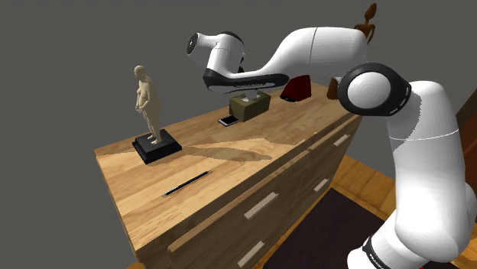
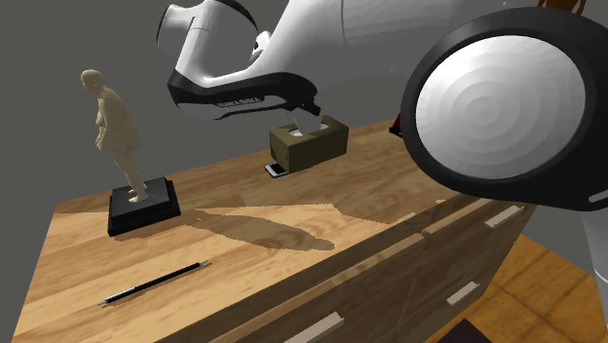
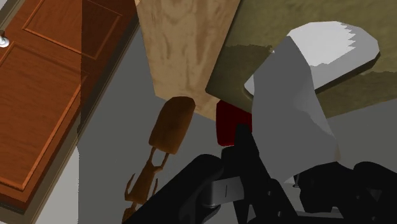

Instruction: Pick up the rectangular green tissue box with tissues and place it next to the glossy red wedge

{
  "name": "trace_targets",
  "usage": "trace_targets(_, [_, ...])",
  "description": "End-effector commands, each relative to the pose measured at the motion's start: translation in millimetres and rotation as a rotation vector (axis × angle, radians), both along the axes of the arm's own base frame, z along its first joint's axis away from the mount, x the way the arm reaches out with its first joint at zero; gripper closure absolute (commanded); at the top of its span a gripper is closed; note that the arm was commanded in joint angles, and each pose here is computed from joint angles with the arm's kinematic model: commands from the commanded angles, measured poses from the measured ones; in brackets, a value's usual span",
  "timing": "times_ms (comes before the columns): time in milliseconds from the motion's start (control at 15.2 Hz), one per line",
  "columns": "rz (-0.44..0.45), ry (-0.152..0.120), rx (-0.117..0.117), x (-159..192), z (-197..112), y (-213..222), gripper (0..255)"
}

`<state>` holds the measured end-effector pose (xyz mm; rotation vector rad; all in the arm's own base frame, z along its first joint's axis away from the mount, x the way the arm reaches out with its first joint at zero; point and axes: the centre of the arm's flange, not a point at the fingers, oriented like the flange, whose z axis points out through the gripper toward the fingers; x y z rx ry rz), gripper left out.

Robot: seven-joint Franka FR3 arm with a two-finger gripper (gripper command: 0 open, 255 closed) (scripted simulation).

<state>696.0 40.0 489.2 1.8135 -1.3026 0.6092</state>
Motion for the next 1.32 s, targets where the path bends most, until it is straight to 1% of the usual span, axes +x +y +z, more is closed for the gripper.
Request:
trace_targets(0, [0.0, 0.0, 0.0, -1, 11, 0, 255])
trace_targets(1254, [0.0, 0.0, 0.0, -1, 111, 0, 255])
